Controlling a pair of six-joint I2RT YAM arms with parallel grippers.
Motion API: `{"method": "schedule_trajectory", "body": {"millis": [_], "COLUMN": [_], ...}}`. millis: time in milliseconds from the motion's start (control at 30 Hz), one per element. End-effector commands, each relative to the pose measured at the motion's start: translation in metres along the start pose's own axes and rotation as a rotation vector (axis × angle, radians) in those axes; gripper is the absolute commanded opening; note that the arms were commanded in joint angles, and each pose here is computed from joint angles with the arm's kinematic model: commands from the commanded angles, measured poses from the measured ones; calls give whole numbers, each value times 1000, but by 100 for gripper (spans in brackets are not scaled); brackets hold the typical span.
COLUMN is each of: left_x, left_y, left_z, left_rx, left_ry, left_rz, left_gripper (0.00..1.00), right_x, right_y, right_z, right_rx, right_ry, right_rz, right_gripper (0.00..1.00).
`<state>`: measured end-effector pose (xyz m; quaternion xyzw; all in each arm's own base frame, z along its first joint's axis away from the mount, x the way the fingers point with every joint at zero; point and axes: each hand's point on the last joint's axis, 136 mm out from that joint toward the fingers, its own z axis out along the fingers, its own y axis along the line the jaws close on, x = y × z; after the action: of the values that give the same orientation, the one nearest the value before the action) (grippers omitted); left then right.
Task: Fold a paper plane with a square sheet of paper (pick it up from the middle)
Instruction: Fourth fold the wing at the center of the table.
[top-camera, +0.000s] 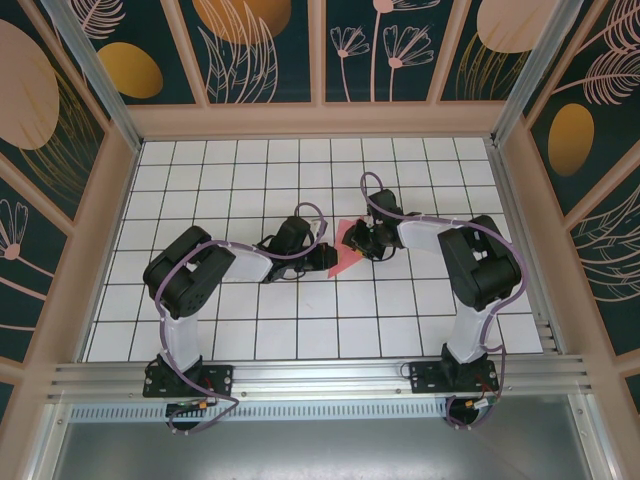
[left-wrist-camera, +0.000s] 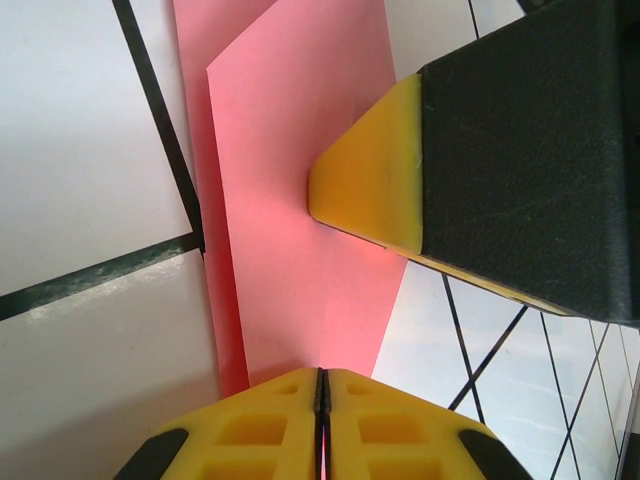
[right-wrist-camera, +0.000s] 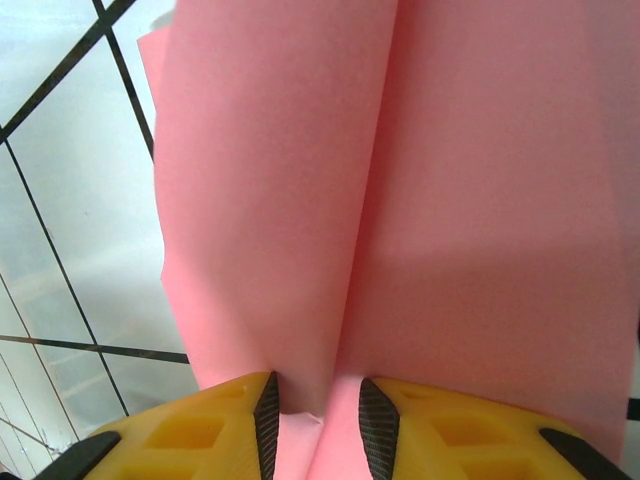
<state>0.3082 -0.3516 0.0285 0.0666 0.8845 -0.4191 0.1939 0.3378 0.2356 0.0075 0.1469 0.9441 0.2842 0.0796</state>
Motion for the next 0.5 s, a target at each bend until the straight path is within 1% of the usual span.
{"method": "schedule_trajectory", "body": {"millis": [0,133,233,467], "left_x": [2,3,3,5], "left_y": [3,4,5,12], "left_z": [7,8,8,10], "left_rx": [-11,-16,-21,-46], "left_ry": [21,26,30,35], "left_rz": [10,6,5,-5], "left_gripper": [13,13,12,12], "right_x": [54,54,56,56], "right_y": [-127,-130,-132,-132], "right_z": [32,33,33,34], "right_rx": [420,433,442,444], "right_ry": [138,140,143,145], "right_rz": [110,113,114,113], "right_gripper": [35,31,30,29]}}
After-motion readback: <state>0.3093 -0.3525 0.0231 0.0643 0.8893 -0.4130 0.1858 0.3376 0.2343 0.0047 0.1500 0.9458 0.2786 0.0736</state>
